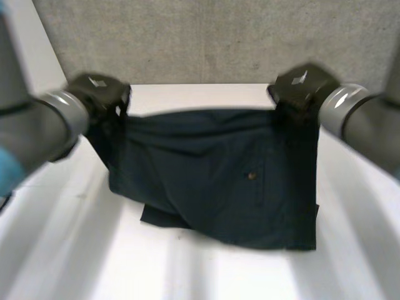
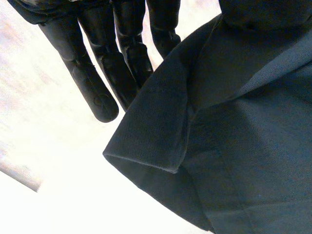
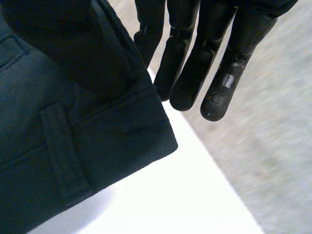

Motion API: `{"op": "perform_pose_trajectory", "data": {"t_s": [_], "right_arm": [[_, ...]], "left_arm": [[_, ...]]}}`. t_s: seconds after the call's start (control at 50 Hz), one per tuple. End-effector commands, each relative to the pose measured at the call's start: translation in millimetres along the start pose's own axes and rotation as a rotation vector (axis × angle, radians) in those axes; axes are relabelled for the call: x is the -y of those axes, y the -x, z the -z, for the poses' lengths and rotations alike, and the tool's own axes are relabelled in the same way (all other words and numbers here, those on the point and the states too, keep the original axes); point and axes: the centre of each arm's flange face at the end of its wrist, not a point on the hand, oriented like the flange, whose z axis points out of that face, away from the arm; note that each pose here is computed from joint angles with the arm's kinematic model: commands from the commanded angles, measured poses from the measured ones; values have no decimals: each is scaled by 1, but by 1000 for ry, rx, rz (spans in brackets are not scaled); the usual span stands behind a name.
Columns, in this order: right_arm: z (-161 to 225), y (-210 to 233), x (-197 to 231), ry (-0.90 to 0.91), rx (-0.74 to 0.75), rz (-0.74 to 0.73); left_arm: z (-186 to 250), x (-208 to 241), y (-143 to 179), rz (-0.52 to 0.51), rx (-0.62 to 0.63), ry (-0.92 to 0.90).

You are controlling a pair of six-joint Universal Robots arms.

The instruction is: Fold the shorts.

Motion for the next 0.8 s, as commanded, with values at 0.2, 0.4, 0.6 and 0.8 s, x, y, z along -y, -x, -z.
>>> {"op": "perform_pose_trajectory", "data": {"t_s": [0.2,0.4,0.6,0.8], "right_arm": [[-106,-14,-9,-306,-298,40],[-42,-95,117,-835,-695,60],[-62,-67,72,-621,-544,48],[-111,10,-46,-228,-265,40]], "left_arm": [[-116,49,11,22,198,-439],[-23,176,66,93,474,-1035],[-53,112,39,65,376,-796],[-88,-15,-10,16,231,-402]]}}
